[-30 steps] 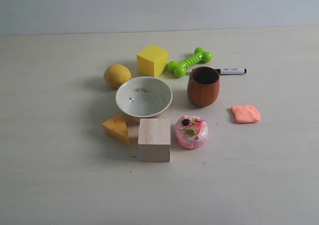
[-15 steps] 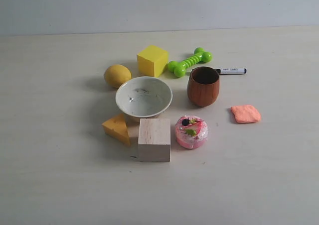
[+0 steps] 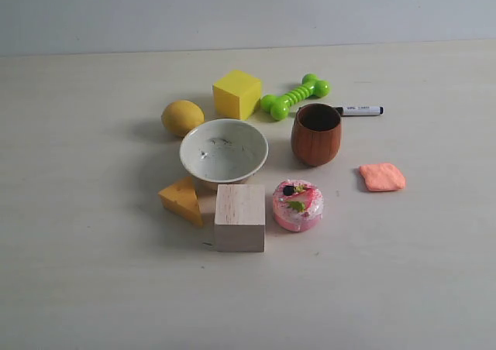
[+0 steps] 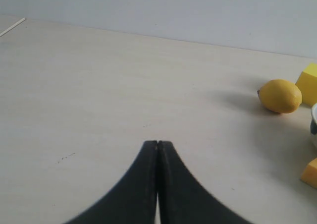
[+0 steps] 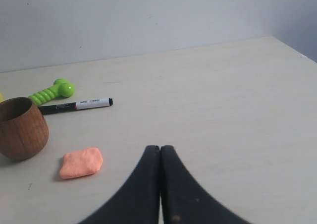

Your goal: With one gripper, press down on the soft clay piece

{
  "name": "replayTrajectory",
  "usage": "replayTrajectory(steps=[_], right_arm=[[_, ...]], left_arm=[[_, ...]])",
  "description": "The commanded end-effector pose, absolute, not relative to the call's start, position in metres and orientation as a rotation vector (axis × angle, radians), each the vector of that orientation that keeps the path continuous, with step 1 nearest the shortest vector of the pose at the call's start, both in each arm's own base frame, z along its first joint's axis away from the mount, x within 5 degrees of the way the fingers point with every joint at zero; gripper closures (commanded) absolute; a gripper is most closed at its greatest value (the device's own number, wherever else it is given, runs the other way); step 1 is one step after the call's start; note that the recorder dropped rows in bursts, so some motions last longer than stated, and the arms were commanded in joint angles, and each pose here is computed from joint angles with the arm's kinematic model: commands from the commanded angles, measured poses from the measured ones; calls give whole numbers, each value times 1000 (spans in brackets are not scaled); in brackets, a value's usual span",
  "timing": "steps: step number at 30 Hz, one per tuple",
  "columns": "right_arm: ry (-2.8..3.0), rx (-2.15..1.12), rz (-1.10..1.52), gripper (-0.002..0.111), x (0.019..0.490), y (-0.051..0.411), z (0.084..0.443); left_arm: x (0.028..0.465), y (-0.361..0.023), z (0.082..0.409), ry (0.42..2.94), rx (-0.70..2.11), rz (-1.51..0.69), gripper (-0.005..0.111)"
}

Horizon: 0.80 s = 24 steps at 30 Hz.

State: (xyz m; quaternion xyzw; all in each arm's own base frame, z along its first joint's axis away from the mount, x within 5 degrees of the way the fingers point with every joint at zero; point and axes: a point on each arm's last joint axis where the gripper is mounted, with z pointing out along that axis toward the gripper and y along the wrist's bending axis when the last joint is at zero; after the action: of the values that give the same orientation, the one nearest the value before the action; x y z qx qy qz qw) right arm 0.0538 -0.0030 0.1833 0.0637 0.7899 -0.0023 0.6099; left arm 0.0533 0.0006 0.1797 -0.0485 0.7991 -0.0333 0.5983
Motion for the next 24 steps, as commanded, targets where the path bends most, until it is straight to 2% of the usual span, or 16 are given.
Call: replayTrajectory(steps=[1, 7, 11, 19, 23, 24], right_arm=[[1751, 150, -22, 108, 55, -4, 188], [1238, 147, -79, 108, 51, -9, 234], [1040, 146, -96, 108, 43, -10, 251], [907, 142, -116, 108, 36, -11, 263], [1068, 120, -91, 108, 35, -7, 297], [1145, 116, -84, 108, 38, -6, 314]], left_arm=[[53, 1, 181, 1842, -109, -75, 107], [53, 1, 181, 1842, -109, -75, 107], [53, 1, 181, 1842, -109, -75, 107], [53, 1, 181, 1842, -109, -75, 107], [53, 1, 181, 1842, -109, -75, 107], [53, 1, 181, 1842, -109, -75, 107]])
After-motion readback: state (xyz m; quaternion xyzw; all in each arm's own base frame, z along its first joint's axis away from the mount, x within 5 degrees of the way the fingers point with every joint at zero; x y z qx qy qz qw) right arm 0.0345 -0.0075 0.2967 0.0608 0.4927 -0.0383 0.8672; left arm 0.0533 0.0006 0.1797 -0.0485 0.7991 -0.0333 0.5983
